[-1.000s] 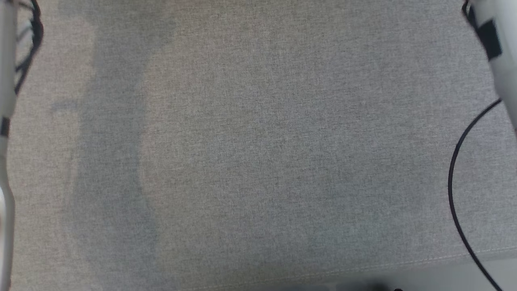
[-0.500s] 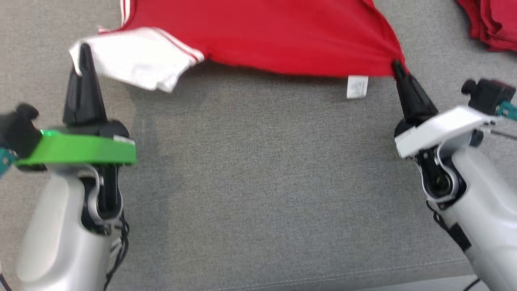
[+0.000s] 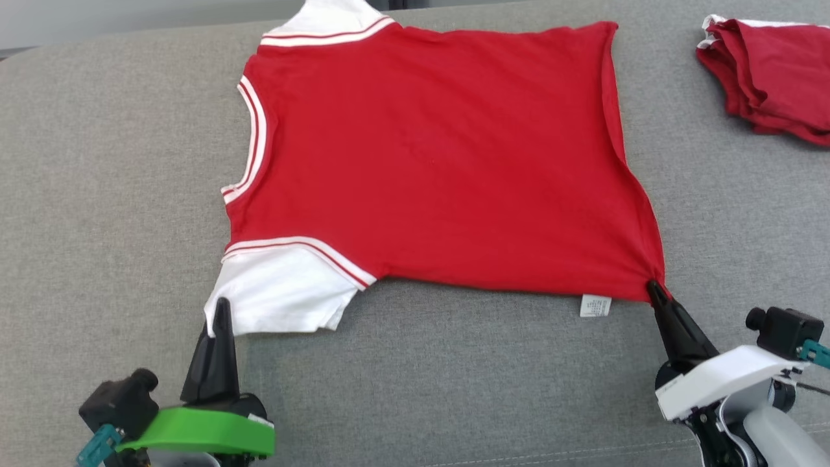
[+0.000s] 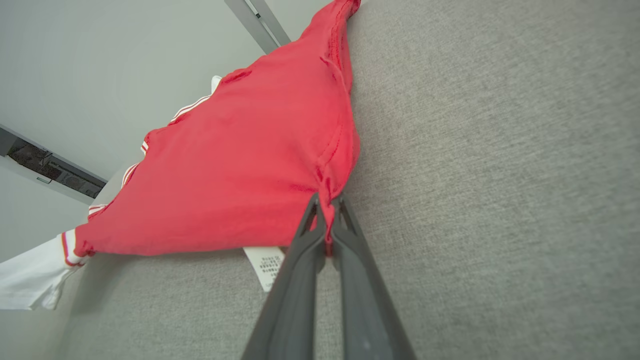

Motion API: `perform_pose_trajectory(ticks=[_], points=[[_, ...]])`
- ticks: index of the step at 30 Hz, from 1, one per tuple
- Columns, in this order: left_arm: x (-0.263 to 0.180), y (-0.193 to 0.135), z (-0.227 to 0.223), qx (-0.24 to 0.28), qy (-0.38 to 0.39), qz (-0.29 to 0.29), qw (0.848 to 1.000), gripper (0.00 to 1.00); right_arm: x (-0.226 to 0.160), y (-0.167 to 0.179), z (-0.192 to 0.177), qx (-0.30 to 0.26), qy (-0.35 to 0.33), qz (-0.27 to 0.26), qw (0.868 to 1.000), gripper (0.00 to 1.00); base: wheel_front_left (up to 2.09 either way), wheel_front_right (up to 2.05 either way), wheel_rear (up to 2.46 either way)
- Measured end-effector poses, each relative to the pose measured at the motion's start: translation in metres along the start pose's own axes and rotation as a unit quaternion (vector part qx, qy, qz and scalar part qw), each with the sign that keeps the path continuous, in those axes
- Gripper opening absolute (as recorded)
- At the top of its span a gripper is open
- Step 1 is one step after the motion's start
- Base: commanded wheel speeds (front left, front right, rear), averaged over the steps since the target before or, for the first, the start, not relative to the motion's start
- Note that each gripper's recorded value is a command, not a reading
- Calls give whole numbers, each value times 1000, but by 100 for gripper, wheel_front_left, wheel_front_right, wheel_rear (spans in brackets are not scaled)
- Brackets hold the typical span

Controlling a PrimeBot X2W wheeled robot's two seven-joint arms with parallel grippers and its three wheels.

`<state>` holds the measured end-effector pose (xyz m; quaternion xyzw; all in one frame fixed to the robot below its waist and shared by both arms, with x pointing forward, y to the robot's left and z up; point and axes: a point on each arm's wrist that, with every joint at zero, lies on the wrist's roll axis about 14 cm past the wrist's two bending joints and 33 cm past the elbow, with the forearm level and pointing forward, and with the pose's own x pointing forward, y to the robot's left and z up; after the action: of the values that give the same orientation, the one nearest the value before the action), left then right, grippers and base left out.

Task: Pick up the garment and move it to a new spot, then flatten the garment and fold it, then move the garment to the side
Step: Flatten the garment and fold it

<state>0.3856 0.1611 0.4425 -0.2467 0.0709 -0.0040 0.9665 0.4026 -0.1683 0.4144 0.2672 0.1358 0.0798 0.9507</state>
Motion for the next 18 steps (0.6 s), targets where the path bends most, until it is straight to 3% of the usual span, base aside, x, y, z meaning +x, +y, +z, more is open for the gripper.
perform_pose_trajectory(ticks=[11,18], points=[[-30,3,-12,3,20,9,1000,0,-42,-6,-19,-1,38,-31,999,0,0,0,0],[-27,-1,-10,13,18,-3,1000,0,-44,3,-14,3,35,-31,999,0,0,0,0]])
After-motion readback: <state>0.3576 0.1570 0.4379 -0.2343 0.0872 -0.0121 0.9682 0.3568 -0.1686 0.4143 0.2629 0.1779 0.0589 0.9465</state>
